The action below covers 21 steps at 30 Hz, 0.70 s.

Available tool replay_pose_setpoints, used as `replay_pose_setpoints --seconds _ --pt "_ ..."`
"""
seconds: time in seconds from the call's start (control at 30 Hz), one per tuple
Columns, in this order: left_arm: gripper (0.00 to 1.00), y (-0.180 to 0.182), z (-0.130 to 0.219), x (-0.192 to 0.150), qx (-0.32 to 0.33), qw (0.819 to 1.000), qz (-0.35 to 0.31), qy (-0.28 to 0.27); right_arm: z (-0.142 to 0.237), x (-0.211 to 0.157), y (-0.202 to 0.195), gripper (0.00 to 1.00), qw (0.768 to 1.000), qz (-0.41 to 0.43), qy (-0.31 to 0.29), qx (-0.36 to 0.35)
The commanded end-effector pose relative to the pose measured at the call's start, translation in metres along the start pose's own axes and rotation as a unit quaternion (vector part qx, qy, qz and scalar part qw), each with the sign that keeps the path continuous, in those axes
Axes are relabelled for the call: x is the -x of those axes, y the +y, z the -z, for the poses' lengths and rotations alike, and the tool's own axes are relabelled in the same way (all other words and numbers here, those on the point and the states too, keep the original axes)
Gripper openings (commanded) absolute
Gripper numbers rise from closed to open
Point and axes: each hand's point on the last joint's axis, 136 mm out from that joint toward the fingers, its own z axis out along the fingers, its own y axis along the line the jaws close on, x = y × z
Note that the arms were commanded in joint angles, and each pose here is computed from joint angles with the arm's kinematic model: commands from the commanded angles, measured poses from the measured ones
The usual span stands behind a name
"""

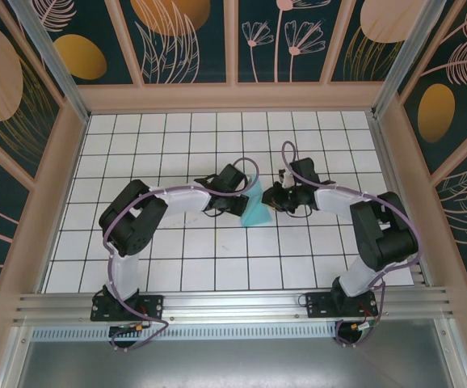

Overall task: Fold a paper plane with a square sheet of paper (fold left side to right side)
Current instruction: Fold the triangle a second time at the center of the table.

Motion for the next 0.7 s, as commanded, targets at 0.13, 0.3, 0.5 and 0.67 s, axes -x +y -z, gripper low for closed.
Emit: replay_pose_setpoints --seconds 0.13,0.3,0.5,0.67 --pt "0.08 0.015 -0.013 -0.024 0.020 0.999 0.002 0.034 -0.026 0.013 0.030 0.15 0.999 0.010 0.009 0.041" --pt "0.07 0.016 -0.013 -0.024 0.023 0.999 0.003 0.033 -0.037 0.010 0.021 0.16 1.000 0.005 0.018 0.026" --pt "0.06 0.018 -0.013 -0.025 0.027 0.999 0.003 0.035 -0.043 0.004 0.005 0.16 1.000 0.001 0.026 0.002" --pt "0.06 0.018 -0.013 -0.025 0.029 0.999 0.002 0.035 -0.045 0.002 -0.004 0.15 0.999 0.001 0.029 -0.015"
